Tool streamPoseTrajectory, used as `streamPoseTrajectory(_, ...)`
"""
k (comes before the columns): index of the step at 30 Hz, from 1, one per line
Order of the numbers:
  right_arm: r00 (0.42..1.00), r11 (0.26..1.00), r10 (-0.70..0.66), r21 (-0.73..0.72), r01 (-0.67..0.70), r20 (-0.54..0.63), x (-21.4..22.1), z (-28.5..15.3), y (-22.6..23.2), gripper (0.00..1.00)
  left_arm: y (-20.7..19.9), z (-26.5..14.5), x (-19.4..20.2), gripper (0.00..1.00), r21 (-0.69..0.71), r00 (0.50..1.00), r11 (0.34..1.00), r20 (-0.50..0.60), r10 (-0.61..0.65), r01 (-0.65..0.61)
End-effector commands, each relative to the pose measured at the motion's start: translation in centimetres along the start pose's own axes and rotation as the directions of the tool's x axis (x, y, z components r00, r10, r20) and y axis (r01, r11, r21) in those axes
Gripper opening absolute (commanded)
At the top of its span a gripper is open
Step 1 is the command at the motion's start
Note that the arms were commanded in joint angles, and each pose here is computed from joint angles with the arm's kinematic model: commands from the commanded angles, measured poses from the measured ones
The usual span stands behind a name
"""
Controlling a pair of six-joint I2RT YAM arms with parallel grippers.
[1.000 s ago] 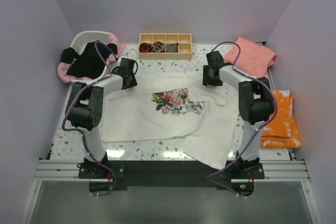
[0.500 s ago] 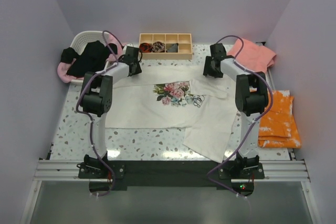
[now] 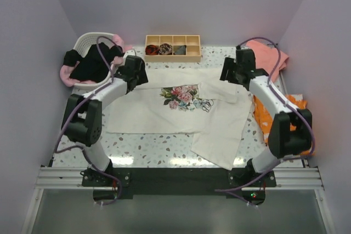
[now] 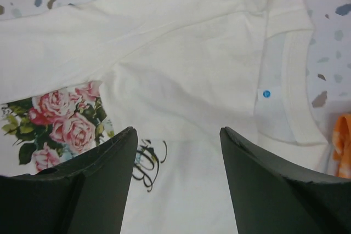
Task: Fold and stack the t-shirts
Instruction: Fold the flattened tshirt in 1/3 of the way, then grap the side of the flattened tshirt closest away from the robot with both arms
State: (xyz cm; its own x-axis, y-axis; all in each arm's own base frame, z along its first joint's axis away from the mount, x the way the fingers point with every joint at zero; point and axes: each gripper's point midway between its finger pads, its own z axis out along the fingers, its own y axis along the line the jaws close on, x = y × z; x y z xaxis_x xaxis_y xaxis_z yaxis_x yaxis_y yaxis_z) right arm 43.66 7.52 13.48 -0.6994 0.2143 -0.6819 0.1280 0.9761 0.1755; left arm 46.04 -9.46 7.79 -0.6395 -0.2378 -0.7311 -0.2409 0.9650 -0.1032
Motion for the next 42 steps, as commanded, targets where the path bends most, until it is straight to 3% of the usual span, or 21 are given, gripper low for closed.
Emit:
streamPoseTrajectory(1, 0.992, 0.996, 0.094, 0.013, -0.094, -0.086, 6.0, -4.4, -1.7, 0.66, 1.6, -5.3, -0.2, 0.68, -0.046, 0.993, 0.995, 0.091, -0.081, 0.085)
streamPoseTrajectory(6, 0.965, 0.978, 0.201, -0.014, -0.206, -0.169, 14.6, -8.2, -2.6, 0.67, 7.7, -8.2, 5.6, 0.66, -0.226, 0.993, 0.967, 0.022, -0.116, 0.118)
streamPoseTrajectory(12, 0.947, 0.970, 0.241, 0.036, -0.238, -0.212, 19.9, -11.7, -2.1, 0.67, 10.1, -10.7, 9.8, 0.68, -0.237, 0.982, 0.959, -0.066, -0.178, 0.158)
streamPoseTrajectory(22, 0.918, 0.951, 0.304, 0.136, -0.277, -0.255, 24.5, -16.6, -5.4, 0.66, 15.1, -12.3, 13.9, 0.74, -0.271, 0.931, 0.918, -0.143, -0.336, 0.290)
streamPoseTrajectory(32, 0.882, 0.938, 0.340, 0.186, -0.293, -0.327, 28.1, -18.7, -7.2, 0.66, 14.2, -11.3, 17.9, 0.77, -0.193, 0.861, 0.906, -0.287, -0.420, 0.377)
streamPoseTrajectory(37, 0.859, 0.934, 0.353, 0.190, -0.302, -0.371, 29.0, -18.9, -6.9, 0.66, 15.8, -11.1, 18.0, 0.77, -0.259, 0.838, 0.874, -0.269, -0.475, 0.411)
streamPoseTrajectory(42, 0.846, 0.930, 0.367, 0.182, -0.320, -0.386, 29.8, -18.7, -6.7, 0.66, 17.1, -11.8, 16.2, 0.77, -0.300, 0.847, 0.850, -0.185, -0.498, 0.434)
